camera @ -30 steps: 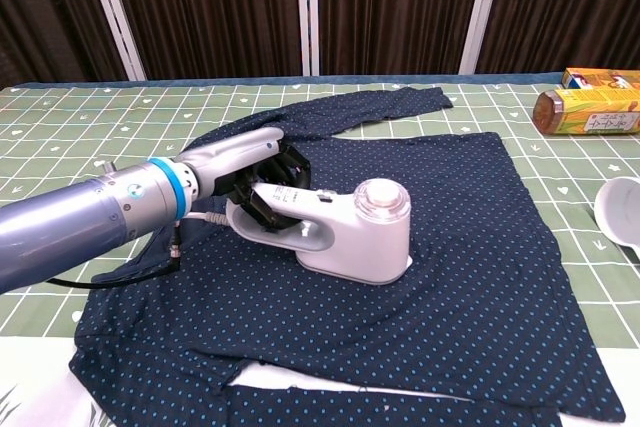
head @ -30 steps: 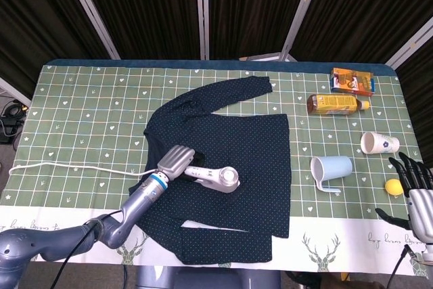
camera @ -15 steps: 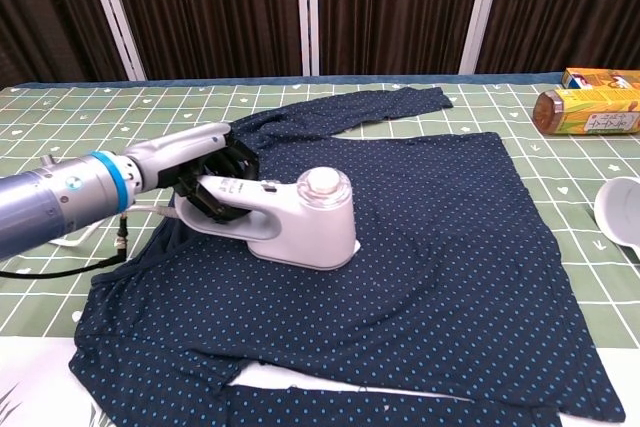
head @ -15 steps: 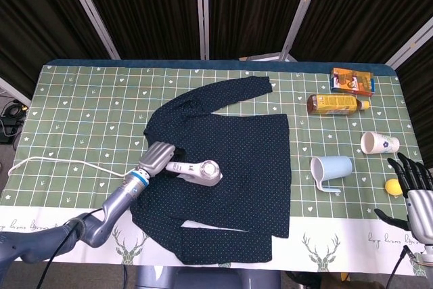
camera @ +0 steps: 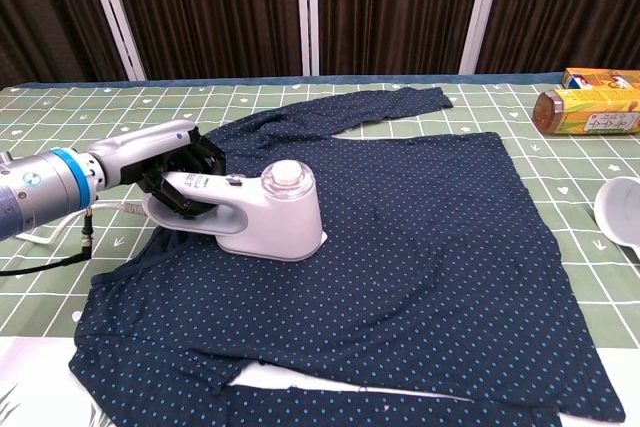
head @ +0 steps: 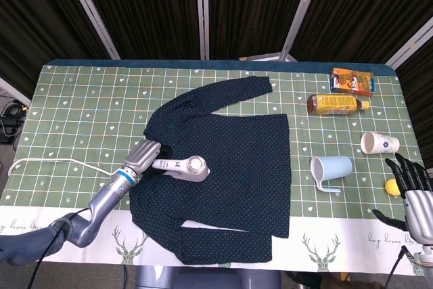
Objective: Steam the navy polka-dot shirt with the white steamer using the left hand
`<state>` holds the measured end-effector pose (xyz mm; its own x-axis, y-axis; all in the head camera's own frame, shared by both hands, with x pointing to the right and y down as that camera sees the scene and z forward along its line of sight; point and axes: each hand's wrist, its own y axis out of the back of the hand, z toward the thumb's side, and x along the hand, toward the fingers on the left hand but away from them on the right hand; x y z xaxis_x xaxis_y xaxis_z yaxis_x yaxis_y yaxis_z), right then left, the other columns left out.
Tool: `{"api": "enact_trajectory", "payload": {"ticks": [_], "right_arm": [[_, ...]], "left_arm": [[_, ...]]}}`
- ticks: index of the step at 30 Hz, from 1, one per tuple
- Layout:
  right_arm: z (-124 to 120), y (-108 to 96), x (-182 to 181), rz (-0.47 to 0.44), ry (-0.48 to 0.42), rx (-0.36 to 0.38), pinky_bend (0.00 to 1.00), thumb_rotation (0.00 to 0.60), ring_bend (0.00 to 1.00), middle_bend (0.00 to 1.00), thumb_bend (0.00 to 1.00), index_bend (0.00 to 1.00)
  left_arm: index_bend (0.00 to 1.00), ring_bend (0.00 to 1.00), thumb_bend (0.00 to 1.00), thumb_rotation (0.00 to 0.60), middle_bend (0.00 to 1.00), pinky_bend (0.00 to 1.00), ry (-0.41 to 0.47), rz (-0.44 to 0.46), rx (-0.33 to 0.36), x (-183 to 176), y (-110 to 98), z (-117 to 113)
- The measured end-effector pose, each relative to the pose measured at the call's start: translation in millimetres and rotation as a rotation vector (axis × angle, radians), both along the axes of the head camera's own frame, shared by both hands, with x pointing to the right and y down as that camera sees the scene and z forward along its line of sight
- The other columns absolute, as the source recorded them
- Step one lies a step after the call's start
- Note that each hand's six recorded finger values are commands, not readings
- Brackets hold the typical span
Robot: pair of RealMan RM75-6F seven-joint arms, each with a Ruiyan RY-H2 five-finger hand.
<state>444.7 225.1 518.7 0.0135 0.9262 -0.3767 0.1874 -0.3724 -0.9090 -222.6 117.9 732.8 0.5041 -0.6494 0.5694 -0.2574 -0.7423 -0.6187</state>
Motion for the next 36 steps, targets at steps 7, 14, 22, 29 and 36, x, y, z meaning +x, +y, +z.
{"api": "enact_trajectory", "payload": {"ticks": [7,14,22,29,36], "right_arm": [[-1.0,-0.1,0.6,0.002,-0.003,0.002,0.00,0.600,0.00,0.00,0.00,0.00],[-2.2,0.0,0.8,0.001,-0.008,0.004,0.00,0.600,0.00,0.00,0.00,0.00],[-3.7,0.4,1.4,0.001,-0.011,0.005,0.00,0.600,0.00,0.00,0.00,0.00],[-4.6,0.5,1.9,0.002,-0.014,0.007,0.00,0.600,0.00,0.00,0.00,0.00],[-5.6,0.7,2.0,0.001,-0.016,0.009,0.00,0.600,0.00,0.00,0.00,0.00]], "left_arm": [[1.00,0.84,0.93,0.600,0.88,1.00,0.023,0.021,-0.008,15.3,6.2,-0.8],[1.00,0.84,0.93,0.600,0.88,1.00,0.065,0.043,-0.028,39.5,16.5,-2.9],[1.00,0.84,0.93,0.600,0.88,1.00,0.095,0.081,-0.040,65.6,30.5,-6.0],[1.00,0.84,0.93,0.600,0.88,1.00,0.114,0.101,-0.048,81.9,40.6,-7.1],[1.00,0.84,0.93,0.600,0.88,1.00,0.099,0.114,-0.043,81.7,44.2,-4.8]]}}
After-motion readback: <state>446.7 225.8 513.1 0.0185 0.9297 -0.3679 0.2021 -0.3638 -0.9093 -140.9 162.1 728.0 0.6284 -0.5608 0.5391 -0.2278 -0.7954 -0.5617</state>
